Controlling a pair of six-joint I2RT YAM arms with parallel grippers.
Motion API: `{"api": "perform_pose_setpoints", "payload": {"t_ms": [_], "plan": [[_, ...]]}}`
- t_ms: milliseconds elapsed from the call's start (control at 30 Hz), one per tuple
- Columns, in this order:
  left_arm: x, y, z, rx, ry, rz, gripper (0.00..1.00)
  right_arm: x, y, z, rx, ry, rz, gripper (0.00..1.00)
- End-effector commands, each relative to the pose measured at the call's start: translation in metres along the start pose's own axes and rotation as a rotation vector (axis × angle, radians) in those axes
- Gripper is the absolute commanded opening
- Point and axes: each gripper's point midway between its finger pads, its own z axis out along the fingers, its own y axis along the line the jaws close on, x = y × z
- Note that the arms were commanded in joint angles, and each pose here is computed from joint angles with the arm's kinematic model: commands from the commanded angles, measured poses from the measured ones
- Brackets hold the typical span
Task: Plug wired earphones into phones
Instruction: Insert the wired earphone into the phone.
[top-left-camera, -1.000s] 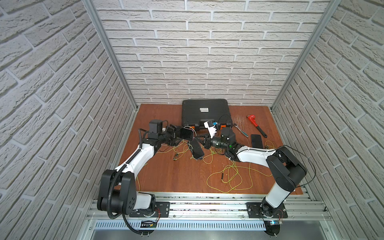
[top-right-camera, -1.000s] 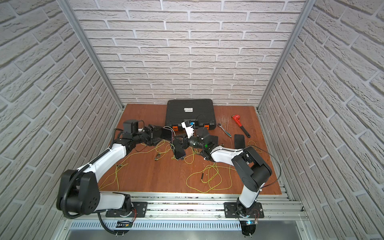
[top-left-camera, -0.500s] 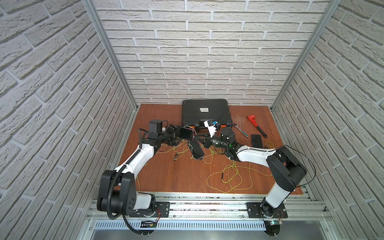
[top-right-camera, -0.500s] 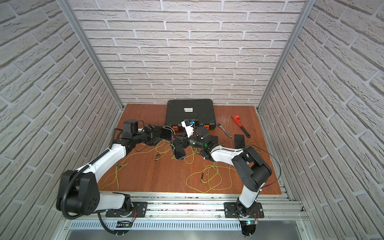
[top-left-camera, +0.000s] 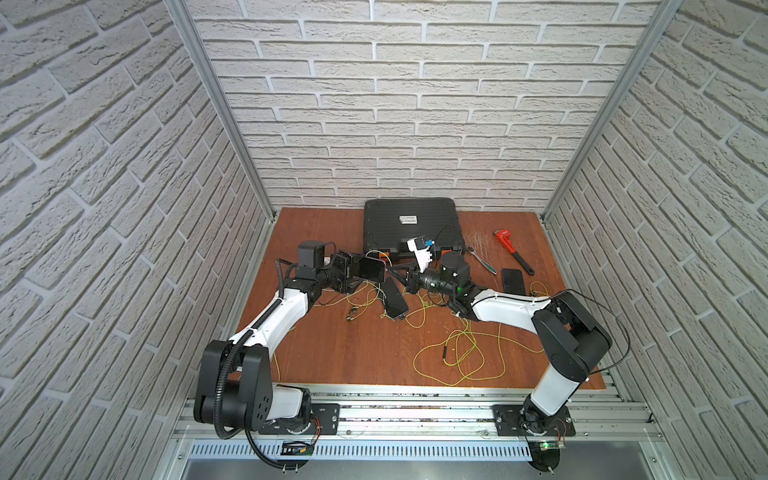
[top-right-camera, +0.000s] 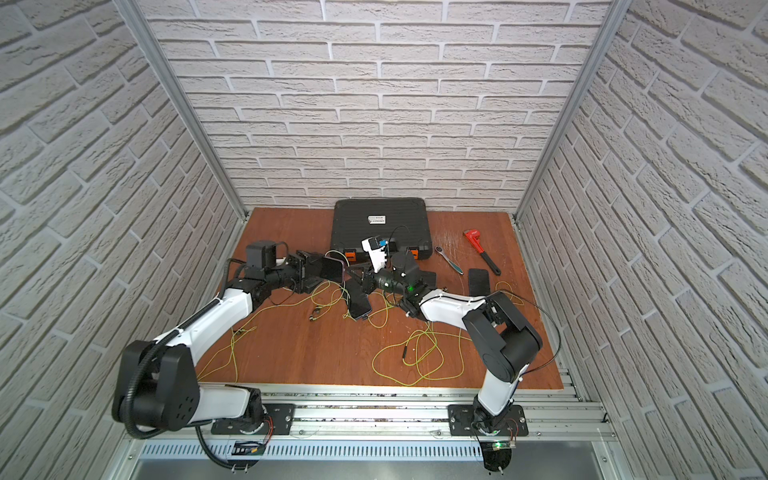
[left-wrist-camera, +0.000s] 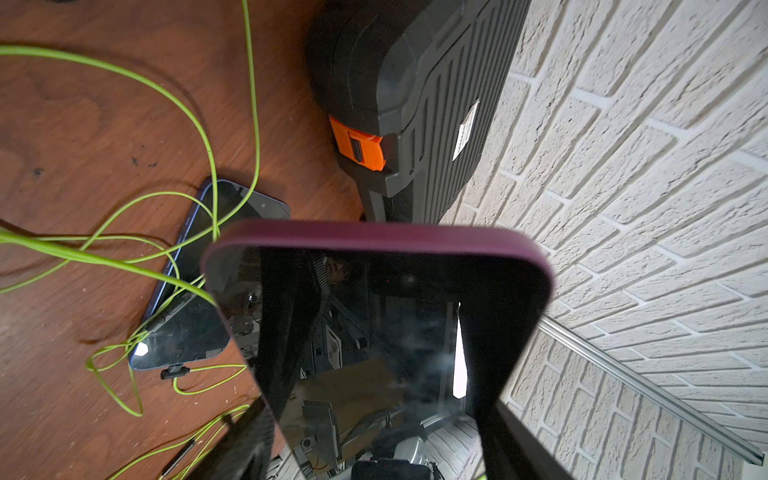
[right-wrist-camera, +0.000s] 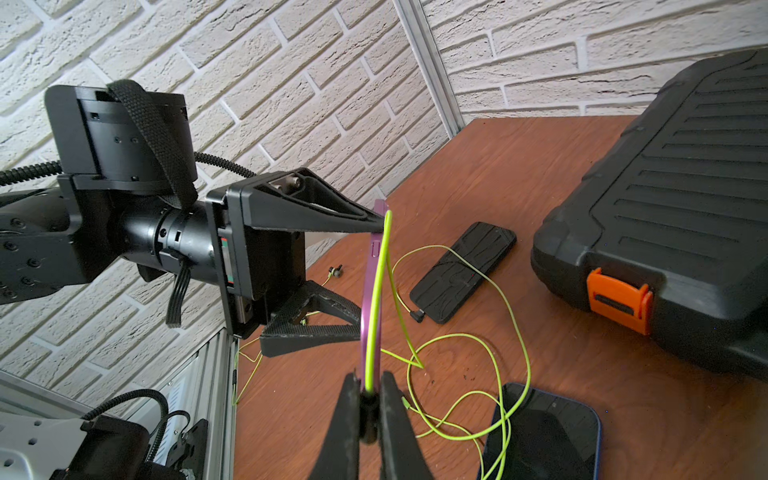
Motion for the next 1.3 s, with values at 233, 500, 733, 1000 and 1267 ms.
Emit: {"api": "perform_pose_setpoints", "payload": {"t_ms": [233,500,733,1000,1267], "plan": [[0.014,-0.028,-0.010,0.104,0.042,0.067,0.00,-0.004,0.010,0.007,-0.036,-0.013,-0.022,0.06],[0.015,-0.028,-0.010,0.106,0.042,0.065,0.00,0.005,0.007,0.011,-0.032,0.003,-0.017,0.06],[0.014,-0.028,-0.009,0.104,0.042,0.066,0.00,0.002,0.010,0.013,-0.048,-0.014,-0.009,0.06],[0.012,-0.024,-0.009,0.090,0.037,0.070,0.00,-0.006,0.018,0.009,-0.063,-0.030,-0.015,0.06],[0.012,-0.025,-0.010,0.095,0.037,0.068,0.00,-0.005,0.017,0.008,-0.053,-0.019,-0.026,0.06]]}}
